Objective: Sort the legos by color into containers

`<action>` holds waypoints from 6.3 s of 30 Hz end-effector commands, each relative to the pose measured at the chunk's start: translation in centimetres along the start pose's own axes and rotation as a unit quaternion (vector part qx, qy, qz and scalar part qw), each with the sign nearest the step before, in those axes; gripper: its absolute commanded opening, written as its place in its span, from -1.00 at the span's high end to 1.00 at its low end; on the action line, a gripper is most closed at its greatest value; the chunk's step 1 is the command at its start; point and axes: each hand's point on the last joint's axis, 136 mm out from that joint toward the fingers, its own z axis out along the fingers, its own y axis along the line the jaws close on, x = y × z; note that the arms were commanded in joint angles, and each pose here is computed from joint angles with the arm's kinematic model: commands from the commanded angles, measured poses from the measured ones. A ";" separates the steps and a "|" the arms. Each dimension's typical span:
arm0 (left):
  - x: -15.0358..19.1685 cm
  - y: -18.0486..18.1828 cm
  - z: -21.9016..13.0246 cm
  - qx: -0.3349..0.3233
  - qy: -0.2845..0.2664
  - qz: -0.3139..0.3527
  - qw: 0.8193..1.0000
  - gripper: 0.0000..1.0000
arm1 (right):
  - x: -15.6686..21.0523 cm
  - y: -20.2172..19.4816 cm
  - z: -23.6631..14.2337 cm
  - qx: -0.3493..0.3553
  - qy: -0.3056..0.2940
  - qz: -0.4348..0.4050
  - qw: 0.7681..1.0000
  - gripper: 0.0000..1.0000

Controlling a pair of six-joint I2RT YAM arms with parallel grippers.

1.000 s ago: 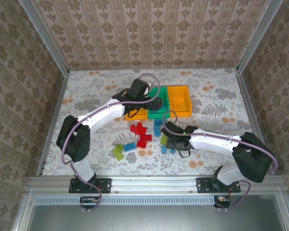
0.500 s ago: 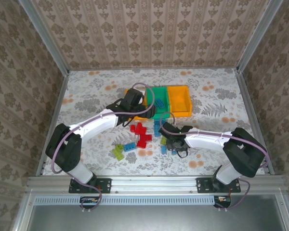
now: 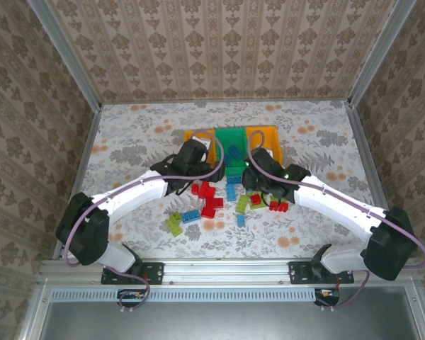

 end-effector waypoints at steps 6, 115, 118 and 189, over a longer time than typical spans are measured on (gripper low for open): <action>2.6 0.2 -2.0 0.005 0.001 0.023 1.000 -1.00 | -6.5 2.8 4.9 -0.023 -0.015 -0.038 0.999 0.54; 9.1 7.2 1.6 -0.049 0.123 -0.146 0.980 0.58 | -6.5 2.4 10.6 0.016 0.041 -0.058 0.997 -0.36; 6.8 6.9 0.1 -0.045 0.096 -0.133 0.985 0.58 | -6.2 2.3 9.5 0.014 0.036 -0.059 0.997 -0.37; 0.8 8.0 -0.7 -0.063 0.031 -0.063 0.996 -1.00 | -0.2 3.3 3.4 -0.074 0.029 -0.086 0.993 0.44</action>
